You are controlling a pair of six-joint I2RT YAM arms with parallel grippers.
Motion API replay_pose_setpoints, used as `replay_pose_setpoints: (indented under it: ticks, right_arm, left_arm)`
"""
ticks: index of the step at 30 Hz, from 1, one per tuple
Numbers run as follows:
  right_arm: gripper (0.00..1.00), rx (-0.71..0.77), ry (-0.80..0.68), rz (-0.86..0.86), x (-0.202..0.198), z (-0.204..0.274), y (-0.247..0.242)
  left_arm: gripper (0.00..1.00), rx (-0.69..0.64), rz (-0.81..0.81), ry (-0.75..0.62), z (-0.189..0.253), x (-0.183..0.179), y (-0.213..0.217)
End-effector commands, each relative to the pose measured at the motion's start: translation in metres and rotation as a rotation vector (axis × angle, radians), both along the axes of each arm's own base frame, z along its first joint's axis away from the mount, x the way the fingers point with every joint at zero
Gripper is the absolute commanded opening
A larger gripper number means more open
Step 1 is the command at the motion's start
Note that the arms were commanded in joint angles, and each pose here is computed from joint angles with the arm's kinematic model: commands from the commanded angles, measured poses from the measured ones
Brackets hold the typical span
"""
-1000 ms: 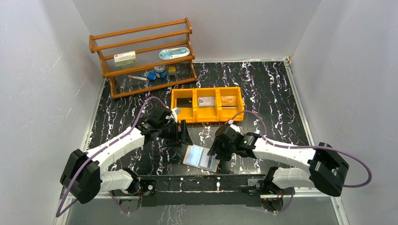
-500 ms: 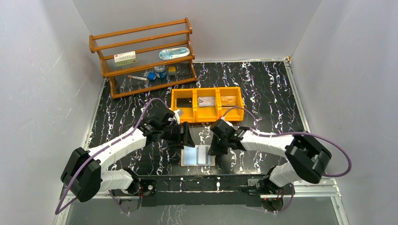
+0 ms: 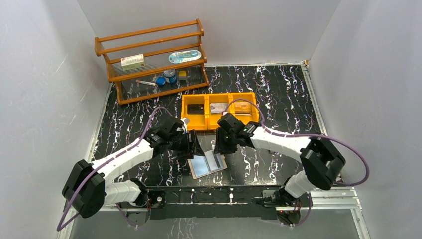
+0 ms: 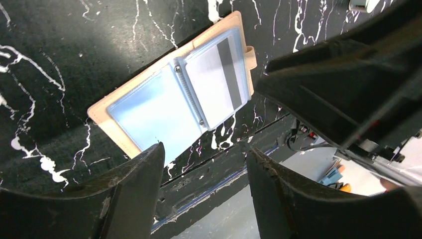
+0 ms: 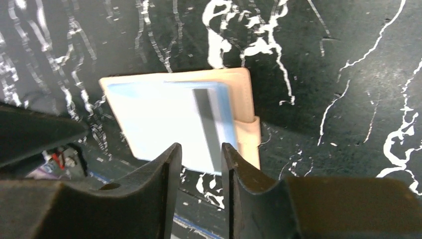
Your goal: Take the credit cards out of the card holder
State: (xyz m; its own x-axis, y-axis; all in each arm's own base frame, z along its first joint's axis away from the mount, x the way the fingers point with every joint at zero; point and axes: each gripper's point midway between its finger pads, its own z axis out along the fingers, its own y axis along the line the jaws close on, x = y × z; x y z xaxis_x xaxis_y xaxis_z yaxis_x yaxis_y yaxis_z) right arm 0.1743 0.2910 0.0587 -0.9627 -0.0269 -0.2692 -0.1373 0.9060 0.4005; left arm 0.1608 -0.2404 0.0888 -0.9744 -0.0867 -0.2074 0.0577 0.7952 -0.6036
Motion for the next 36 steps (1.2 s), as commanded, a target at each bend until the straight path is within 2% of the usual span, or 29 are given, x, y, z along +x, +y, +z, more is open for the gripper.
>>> replay_pose_setpoints:
  ticks: [1, 4, 6, 9, 11, 13, 18, 26, 36]
  right_arm:
    - [0.46, 0.127, -0.029, 0.047, -0.007, 0.028, 0.017]
    - [0.56, 0.110, -0.028, 0.065, -0.015, 0.023, 0.025]
    - [0.57, -0.003, -0.026, 0.036, -0.010, 0.006, 0.014]
    - [0.48, -0.066, -0.005, 0.057, -0.012, -0.018, 0.008]
    - [0.46, -0.101, 0.031, 0.055, -0.018, -0.035, 0.000]
    - [0.36, -0.042, 0.091, 0.043, -0.033, -0.048, -0.001]
    - [0.24, 0.046, 0.192, -0.117, -0.055, -0.065, -0.009]
    - [0.16, 0.097, 0.222, -0.194, -0.062, -0.070, -0.013]
    - [0.11, 0.094, 0.231, -0.195, -0.061, -0.070, -0.010]
  left_arm:
    - [0.59, -0.016, 0.111, -0.013, 0.004, 0.005, 0.005]
    - [0.58, 0.001, 0.186, -0.030, 0.005, 0.009, 0.013]
    - [0.58, -0.016, 0.197, -0.057, 0.009, 0.010, 0.014]
    - [0.58, -0.092, 0.120, -0.055, 0.016, 0.007, -0.001]
    - [0.58, -0.105, 0.084, -0.028, 0.014, 0.005, -0.008]
    - [0.57, -0.138, 0.047, 0.005, 0.007, 0.003, -0.018]
    - [0.49, -0.158, 0.062, 0.064, -0.011, 0.001, -0.024]
    - [0.42, -0.163, 0.129, 0.112, -0.038, -0.009, -0.015]
    - [0.32, -0.216, 0.049, 0.130, -0.045, -0.020, -0.022]
